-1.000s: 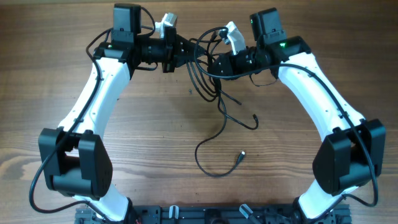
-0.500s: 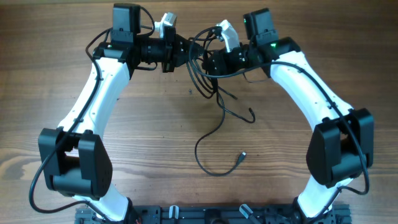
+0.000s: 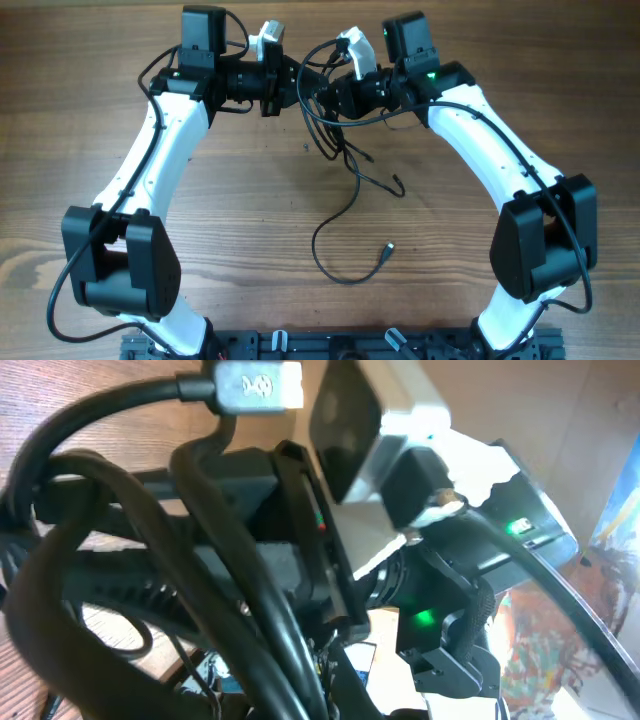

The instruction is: Untangle cables

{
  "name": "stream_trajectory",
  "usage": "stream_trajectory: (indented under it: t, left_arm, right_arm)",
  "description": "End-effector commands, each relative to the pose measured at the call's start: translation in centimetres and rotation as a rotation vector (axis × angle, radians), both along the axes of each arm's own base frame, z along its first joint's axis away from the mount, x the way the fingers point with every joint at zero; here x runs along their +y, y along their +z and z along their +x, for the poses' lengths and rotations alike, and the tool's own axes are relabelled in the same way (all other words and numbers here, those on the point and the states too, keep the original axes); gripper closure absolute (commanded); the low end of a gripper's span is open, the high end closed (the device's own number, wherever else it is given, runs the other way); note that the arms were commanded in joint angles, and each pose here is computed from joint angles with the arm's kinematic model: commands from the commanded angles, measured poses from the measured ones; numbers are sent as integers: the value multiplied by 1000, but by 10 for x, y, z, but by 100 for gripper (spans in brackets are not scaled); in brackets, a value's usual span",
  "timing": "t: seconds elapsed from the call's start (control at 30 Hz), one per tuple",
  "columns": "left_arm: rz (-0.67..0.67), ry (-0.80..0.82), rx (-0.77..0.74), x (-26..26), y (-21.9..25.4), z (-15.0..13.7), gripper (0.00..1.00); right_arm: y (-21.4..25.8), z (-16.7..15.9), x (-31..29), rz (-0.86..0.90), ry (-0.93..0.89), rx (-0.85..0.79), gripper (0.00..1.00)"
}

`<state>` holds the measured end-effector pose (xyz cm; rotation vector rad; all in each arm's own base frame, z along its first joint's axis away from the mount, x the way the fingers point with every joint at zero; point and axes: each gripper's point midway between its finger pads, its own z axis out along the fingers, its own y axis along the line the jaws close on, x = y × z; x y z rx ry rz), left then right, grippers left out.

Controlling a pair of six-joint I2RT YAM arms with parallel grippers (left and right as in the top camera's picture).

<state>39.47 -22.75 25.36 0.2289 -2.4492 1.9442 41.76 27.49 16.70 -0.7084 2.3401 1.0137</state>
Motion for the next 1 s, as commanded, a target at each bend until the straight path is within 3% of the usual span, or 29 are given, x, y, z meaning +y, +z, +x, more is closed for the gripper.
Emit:
stream_trajectory:
  t: [0.0,0.07,0.23,0.37,0.43,0.57,0.77,0.97]
  left_arm:
    - [-39,-39,14,-3,7,-6,96]
    - [-39,-39,14,-3,7,-6,96]
    - [-39,-39,14,-3,7,-6,96]
    - [-39,-39,14,-3,7,-6,96]
    - [-39,-39,14,-3,7,-6,96]
    - [-12,-10,5,-1,2,-1,96]
    - [175,134,-97,17,-27,27,96]
    - [498,292,-20,55,-82,34,96]
  right_arm:
    - [-15,-4,1,-41,11,11,67]
    - [-22,-8,0,-48,17,23,62]
    - [-34,-17,0,-61,25,53,61]
    - [-34,-17,1,-60,25,51,79]
    - [-33,-16,1,-59,24,51,96]
    - [-15,-19,-3,17,40,66,96]
    - [39,-31,-49,110,24,62,96]
    - [76,-71,-64,232,163,42,96]
